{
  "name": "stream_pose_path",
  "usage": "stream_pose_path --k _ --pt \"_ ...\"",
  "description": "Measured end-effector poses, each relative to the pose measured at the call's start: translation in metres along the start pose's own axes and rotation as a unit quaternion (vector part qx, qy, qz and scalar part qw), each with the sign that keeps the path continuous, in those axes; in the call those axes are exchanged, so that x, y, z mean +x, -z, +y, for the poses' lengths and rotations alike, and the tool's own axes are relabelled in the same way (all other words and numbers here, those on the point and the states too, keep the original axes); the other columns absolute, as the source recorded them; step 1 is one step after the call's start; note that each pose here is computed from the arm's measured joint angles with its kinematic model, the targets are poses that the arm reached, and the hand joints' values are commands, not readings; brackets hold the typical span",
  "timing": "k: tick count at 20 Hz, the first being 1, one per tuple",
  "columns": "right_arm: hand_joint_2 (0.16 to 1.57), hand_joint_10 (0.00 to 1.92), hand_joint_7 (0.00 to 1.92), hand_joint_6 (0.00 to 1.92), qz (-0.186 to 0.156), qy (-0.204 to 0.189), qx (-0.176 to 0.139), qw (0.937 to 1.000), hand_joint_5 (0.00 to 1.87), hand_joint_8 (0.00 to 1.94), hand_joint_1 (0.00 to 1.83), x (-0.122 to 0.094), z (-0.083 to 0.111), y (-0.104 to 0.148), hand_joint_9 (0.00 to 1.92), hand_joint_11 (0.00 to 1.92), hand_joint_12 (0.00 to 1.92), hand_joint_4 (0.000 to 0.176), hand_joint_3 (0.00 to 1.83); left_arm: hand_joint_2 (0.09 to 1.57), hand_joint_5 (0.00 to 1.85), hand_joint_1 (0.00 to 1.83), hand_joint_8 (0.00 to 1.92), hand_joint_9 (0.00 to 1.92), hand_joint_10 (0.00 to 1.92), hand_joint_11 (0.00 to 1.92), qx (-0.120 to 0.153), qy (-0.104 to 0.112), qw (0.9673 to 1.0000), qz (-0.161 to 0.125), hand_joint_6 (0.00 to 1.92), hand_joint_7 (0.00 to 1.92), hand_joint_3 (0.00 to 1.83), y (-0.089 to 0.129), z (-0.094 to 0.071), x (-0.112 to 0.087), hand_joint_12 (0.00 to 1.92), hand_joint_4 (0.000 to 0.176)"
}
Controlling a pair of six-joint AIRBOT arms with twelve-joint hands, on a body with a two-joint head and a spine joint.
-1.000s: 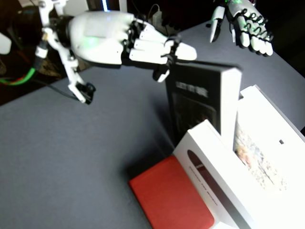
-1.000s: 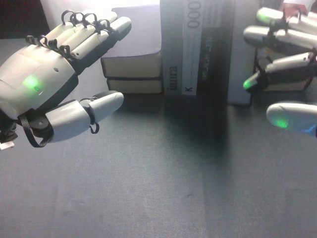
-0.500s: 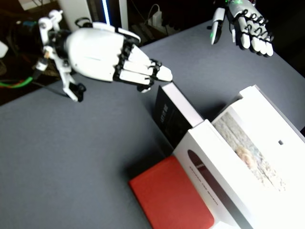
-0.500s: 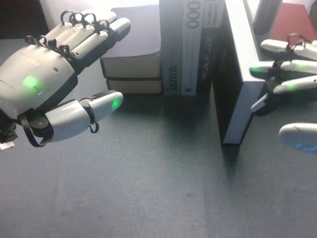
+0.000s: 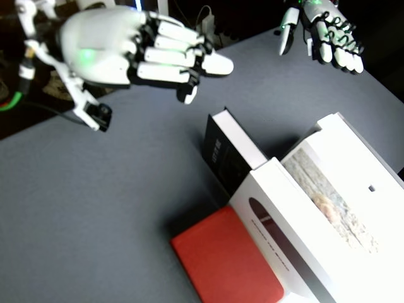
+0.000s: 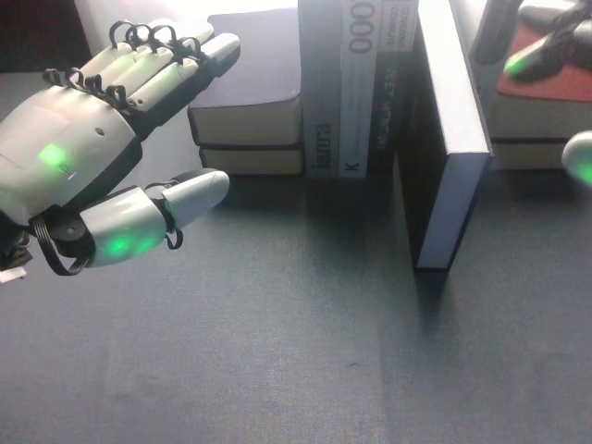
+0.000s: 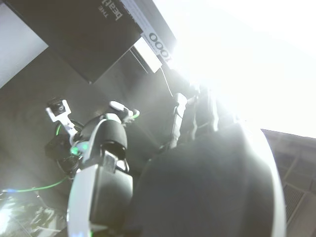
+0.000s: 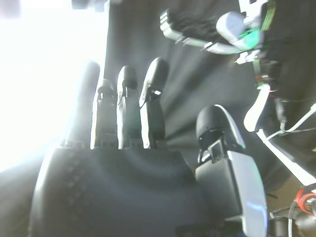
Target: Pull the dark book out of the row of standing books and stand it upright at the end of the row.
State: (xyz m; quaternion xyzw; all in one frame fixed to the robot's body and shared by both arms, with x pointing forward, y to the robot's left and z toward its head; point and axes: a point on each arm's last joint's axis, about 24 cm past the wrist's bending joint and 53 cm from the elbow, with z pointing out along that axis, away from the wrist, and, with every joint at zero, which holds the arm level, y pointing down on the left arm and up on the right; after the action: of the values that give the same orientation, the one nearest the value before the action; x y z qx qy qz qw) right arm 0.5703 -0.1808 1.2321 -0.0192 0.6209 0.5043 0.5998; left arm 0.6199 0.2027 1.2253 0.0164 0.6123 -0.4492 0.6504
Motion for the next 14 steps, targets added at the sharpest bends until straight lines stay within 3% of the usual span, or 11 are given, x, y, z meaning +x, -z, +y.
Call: stream_pose_path --k 2,4,5,7,8,11,13,14 --pt "1.44 0.0 0.01 0.63 -0.021 0.01 0.008 0.9997 0.03 0.0 0.03 -0.012 -0.004 0.004 0.0 0.0 1.92 0.0 0.02 1.38 0.0 0.35 0.0 0.0 0.0 0.0 0.001 0.002 1.0 -0.009 0.0 0.0 0.0 0.0 -0.001 -0.004 0.0 0.027" --pt "1.44 0.0 0.0 0.54 -0.059 0.009 0.022 0.998 0.0 0.0 0.05 -0.027 -0.008 0.008 0.0 0.0 1.92 0.0 0.02 1.39 0.0 0.27 0.0 0.0 0.0 0.0 0.0 0.01 0.9998 -0.019 0.0 0.0 0.0 0.001 -0.002 -0.007 0.0 0.042" --pt "1.42 0.0 0.0 0.4 -0.07 0.011 0.024 0.9972 0.0 0.0 0.02 -0.031 -0.008 0.011 0.0 0.0 1.92 0.0 0.01 1.4 0.0 0.27 0.0 0.0 0.0 0.0 0.004 0.009 0.9997 -0.021 0.0 0.0 0.01 0.002 -0.004 -0.008 0.0 0.04" --pt "1.36 0.0 0.0 0.18 -0.084 0.013 0.033 0.9958 0.0 0.0 0.0 -0.036 -0.012 0.018 0.0 0.0 1.92 0.0 0.0 1.39 0.0 0.26 0.0 0.0 0.0 0.0 0.008 0.01 0.9996 -0.024 0.0 0.0 0.0 0.003 -0.006 -0.009 0.0 0.061" --pt "1.36 0.0 0.0 0.11 -0.092 0.013 0.037 0.995 0.0 0.0 0.0 -0.038 -0.013 0.022 0.0 0.0 1.92 0.0 0.0 1.39 0.0 0.26 0.0 0.0 0.0 0.0 0.01 0.009 0.9995 -0.027 0.0 0.0 0.0 0.003 -0.007 -0.011 0.0 0.089" --pt "1.36 0.0 0.0 0.0 -0.113 0.017 0.048 0.9922 0.0 0.0 0.0 -0.047 -0.018 0.034 0.0 0.0 1.92 0.0 0.0 1.37 0.0 0.05 0.0 0.0 0.0 0.0 0.017 0.008 0.9989 -0.044 0.0 0.0 0.0 0.005 -0.013 -0.022 0.0 0.138" --pt "1.36 0.0 0.0 0.0 -0.126 0.024 0.056 0.9902 0.0 0.0 0.0 -0.054 -0.02 0.042 0.0 0.0 1.92 0.0 0.0 1.36 0.0 0.0 0.0 0.0 0.0 0.0 0.016 0.009 0.9988 -0.046 0.0 0.0 0.0 0.006 -0.015 -0.025 0.0 0.146" --pt "1.36 0.0 0.0 0.0 -0.131 0.03 0.057 0.9893 0.0 0.0 0.0 -0.057 -0.019 0.045 0.0 0.0 1.92 0.0 0.0 1.36 0.0 0.0 0.0 0.0 0.0 0.0 0.019 0.005 0.9987 -0.046 0.0 0.0 0.0 0.007 -0.017 -0.026 0.0 0.141"
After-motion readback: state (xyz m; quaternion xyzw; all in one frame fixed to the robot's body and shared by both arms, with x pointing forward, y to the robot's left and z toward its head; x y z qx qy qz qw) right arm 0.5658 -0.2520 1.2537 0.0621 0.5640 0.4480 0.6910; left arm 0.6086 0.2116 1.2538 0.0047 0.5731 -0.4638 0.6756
